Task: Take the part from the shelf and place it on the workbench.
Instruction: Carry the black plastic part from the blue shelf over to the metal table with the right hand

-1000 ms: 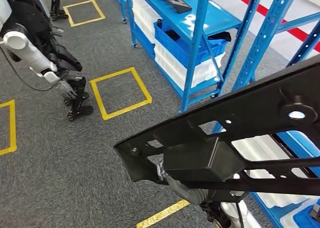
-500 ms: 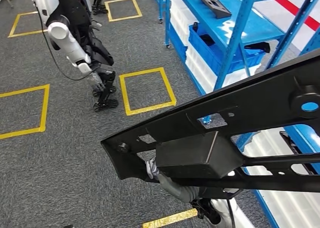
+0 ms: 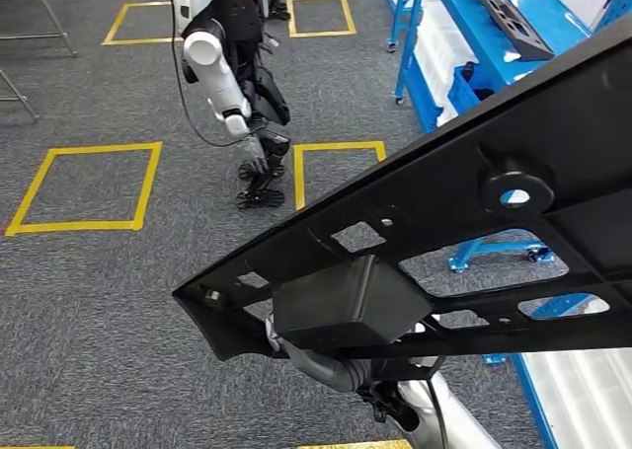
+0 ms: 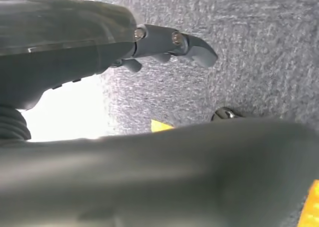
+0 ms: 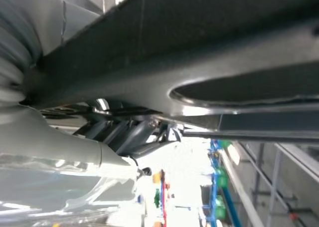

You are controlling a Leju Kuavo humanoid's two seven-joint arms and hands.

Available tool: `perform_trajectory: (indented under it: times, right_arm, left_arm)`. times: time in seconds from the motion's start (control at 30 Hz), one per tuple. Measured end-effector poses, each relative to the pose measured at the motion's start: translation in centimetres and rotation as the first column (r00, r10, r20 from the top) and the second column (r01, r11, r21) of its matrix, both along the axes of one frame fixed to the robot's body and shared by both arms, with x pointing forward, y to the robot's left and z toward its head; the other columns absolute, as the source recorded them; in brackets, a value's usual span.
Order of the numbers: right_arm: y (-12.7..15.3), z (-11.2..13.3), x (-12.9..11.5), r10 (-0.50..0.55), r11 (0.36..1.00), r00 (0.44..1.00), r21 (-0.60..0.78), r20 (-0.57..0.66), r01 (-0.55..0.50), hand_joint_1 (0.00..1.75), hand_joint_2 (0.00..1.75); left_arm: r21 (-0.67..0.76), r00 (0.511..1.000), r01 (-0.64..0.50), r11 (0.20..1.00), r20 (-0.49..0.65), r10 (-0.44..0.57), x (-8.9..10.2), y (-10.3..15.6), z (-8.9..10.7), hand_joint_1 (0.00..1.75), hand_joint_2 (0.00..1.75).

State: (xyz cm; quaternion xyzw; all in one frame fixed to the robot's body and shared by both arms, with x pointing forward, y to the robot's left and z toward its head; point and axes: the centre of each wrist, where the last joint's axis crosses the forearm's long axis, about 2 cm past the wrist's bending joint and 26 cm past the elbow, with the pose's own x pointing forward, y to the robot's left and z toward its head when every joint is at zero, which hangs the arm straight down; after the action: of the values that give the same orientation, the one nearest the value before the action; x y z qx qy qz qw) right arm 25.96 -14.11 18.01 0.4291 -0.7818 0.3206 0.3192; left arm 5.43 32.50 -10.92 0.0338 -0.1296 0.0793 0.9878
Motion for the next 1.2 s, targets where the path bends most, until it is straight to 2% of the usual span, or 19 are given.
perform_trajectory:
  times: [0.17, 0.47, 0.7, 0.83, 1.2]
  right_arm:
    - [0.3, 0.1, 0.4, 0.022, 1.000, 1.000, -0.003, -0.001, -0.022, 1.75, 1.75]
    - [0.7, -0.5, 0.3, 0.055, 0.997, 0.998, -0.056, -0.036, -0.057, 1.75, 1.75]
    - [1.0, -0.3, 0.1, 0.081, 0.996, 0.996, -0.043, -0.042, -0.083, 1.75, 1.75]
    - [0.8, -0.8, -0.2, 0.092, 0.994, 0.994, -0.047, -0.055, -0.095, 1.75, 1.75]
    - [-0.2, -0.6, -2.0, 0.155, 0.988, 0.987, -0.016, -0.035, -0.155, 1.75, 1.75]
  left_arm:
    - [-0.004, 1.000, 0.018, 1.000, -0.003, -0.018, -0.5, -0.3, -0.1, 0.00, 1.75]
    - [-0.037, 0.999, 0.047, 0.998, 0.013, -0.046, -0.4, -2.0, -0.1, 0.00, 1.75]
    - [-0.064, 0.997, 0.074, 0.995, 0.029, -0.072, -0.2, -3.1, -0.1, 0.00, 1.75]
    - [-0.072, 0.996, 0.082, 0.994, 0.044, -0.079, 0.3, -3.7, 0.0, 0.00, 1.75]
    - [-0.063, 0.996, 0.088, 0.994, -0.011, -0.089, -0.3, -4.2, -0.1, 0.00, 1.75]
